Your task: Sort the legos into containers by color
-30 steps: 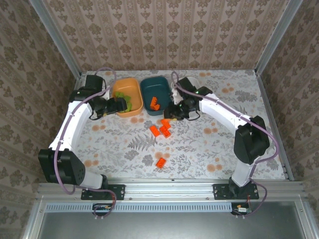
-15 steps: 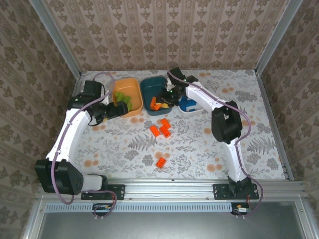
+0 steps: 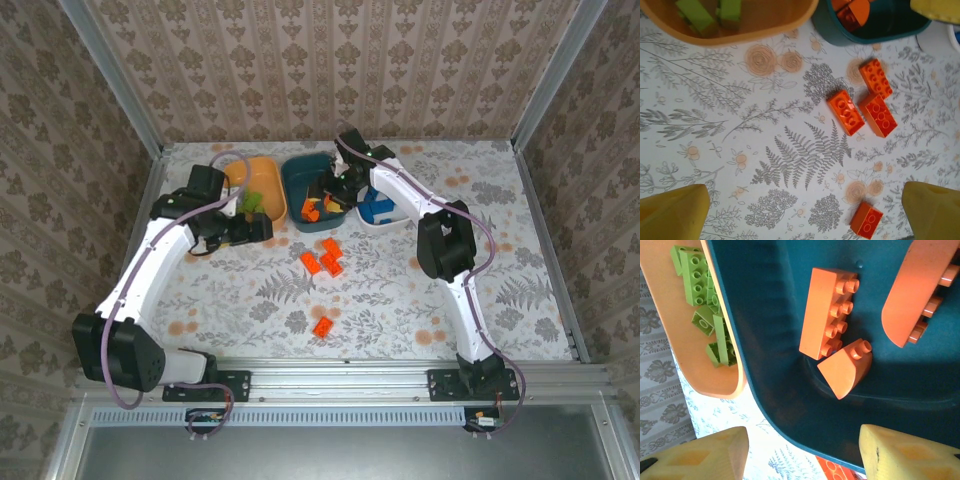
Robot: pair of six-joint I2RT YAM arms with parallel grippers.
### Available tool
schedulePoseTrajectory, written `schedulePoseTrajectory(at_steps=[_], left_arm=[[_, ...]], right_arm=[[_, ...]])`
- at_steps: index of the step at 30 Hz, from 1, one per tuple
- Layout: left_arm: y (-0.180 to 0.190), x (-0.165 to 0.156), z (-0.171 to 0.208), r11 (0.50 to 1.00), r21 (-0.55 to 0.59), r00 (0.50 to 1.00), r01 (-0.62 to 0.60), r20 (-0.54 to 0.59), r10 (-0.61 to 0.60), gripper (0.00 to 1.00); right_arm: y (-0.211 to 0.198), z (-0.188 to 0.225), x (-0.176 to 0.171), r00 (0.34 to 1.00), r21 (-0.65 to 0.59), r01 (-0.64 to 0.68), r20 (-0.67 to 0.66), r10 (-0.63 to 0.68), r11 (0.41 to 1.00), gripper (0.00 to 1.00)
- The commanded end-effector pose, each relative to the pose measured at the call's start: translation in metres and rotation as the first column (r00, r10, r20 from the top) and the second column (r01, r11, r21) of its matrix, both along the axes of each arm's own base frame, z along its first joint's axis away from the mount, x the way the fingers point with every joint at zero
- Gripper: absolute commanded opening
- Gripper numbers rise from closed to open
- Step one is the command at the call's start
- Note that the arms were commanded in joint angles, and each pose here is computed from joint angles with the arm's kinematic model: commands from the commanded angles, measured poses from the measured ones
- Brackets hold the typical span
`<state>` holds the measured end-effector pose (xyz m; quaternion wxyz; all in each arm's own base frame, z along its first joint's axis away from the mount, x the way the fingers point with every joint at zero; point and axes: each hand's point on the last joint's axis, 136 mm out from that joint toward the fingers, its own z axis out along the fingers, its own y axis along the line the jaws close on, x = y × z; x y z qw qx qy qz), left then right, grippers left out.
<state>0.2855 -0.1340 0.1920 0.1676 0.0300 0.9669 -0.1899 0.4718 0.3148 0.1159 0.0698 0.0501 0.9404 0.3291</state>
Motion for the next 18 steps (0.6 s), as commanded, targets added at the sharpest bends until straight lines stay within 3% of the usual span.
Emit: schedulePoseTrajectory(at_steps=[1,8,18], left_arm=[[-0.015,-0.003,0.004,0.993,0.052,0.994,0.106,0.012,-0.107,1.00],[-0.060,-0.032,-0.015,0.939,0.131,0.948,0.318,-0.033,-0.316,1.00],[-0.110,-0.090,-0.077,0.827,0.207,0.850,0.522,-0.198,-0.487,1.00]], right_arm=[[-0.016,0.051,-0.011,0.997,0.001,-0.003,0.081,0.003,1.000,0.62],[-0.070,0.063,-0.056,0.996,-0.027,0.046,0.082,-0.044,0.999,0.64],[-0.148,0.000,-0.153,0.993,-0.175,0.101,-0.036,-0.109,0.979,0.64]])
